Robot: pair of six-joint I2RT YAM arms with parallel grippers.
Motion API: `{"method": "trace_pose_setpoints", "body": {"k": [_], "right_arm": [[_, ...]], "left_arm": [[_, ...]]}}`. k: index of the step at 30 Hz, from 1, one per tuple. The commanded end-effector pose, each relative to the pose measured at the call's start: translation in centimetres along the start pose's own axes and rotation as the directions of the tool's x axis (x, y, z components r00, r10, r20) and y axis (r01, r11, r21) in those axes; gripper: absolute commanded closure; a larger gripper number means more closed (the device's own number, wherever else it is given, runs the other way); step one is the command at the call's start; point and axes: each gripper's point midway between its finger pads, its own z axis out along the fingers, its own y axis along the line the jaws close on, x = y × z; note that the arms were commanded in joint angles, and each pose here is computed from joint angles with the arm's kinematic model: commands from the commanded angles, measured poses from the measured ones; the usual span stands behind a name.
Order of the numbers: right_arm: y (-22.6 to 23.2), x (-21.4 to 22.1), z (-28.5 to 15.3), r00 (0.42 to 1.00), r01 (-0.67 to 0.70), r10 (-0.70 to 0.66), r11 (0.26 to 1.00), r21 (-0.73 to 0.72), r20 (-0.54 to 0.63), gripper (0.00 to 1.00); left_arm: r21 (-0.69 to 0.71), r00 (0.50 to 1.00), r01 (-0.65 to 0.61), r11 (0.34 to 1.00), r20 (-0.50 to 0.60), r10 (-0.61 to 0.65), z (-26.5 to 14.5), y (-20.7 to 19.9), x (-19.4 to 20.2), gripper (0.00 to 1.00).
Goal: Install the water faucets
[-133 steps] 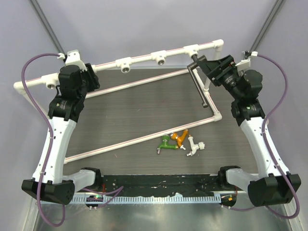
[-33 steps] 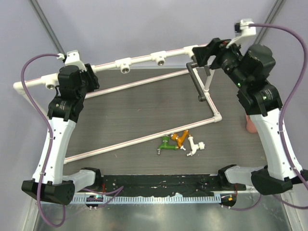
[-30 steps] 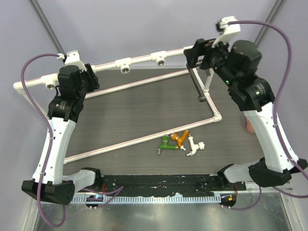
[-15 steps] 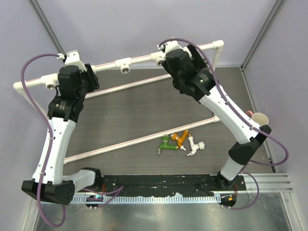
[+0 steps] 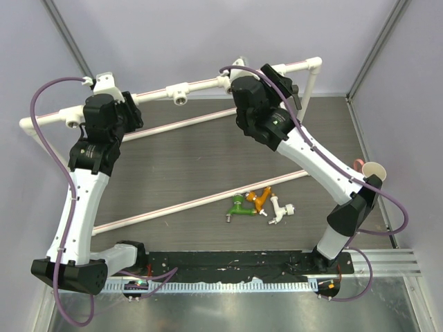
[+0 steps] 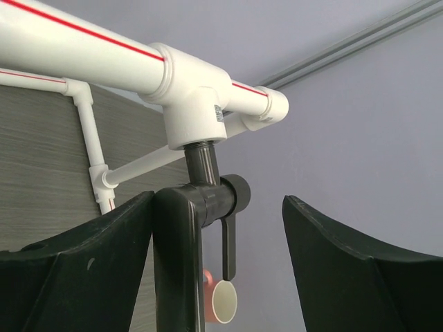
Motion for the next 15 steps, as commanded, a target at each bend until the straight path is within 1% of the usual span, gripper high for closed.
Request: {"method": "trace_pose_setpoints", "body": {"k": [1, 4, 8, 11, 12, 13, 15], "right_arm": [[-5.9, -0.1, -0.9, 0.989, -0.146, 0.148, 0.978, 0.146, -0.003, 0.22], [-7.1, -0.2, -1.2, 0.981, -0.196, 0.196, 0.969, 0.153, 0.018, 0.26], [-8.4, 0.5, -0.7, 0.952, -0.307, 0.305, 0.939, 0.157, 0.039, 0.34], [-8.9, 1.6, 0.7, 0.931, -0.364, 0.362, 0.925, 0.113, 0.040, 0.37], [-8.9, 3.1, 1.8, 0.908, -0.416, 0.418, 0.903, 0.106, 0.005, 0.39], [-8.4, 2.6, 2.4, 0.890, -0.455, 0.455, 0.890, 0.022, 0.022, 0.40], [-8.3, 3.5, 3.0, 0.858, -0.514, 0.514, 0.856, -0.051, -0.001, 0.48]], "left_arm": [[-0.142, 0.986, 0.057, 0.988, 0.162, -0.034, -1.2, 3.3, -4.3, 1.00], [-0.144, 0.987, 0.055, 0.988, 0.160, -0.032, -1.1, 3.3, -4.2, 1.00], [-0.147, 0.986, 0.055, 0.988, 0.164, -0.031, -1.2, 3.3, -4.3, 1.00], [-0.148, 0.987, 0.055, 0.987, 0.158, -0.031, -1.0, 3.3, -4.2, 1.00], [-0.148, 0.987, 0.054, 0.988, 0.159, -0.030, -1.1, 3.4, -4.2, 1.00], [-0.148, 0.987, 0.054, 0.988, 0.161, -0.030, -1.1, 3.3, -4.3, 1.00], [-0.148, 0.987, 0.055, 0.987, 0.158, -0.031, -1.0, 3.3, -4.2, 1.00]]}}
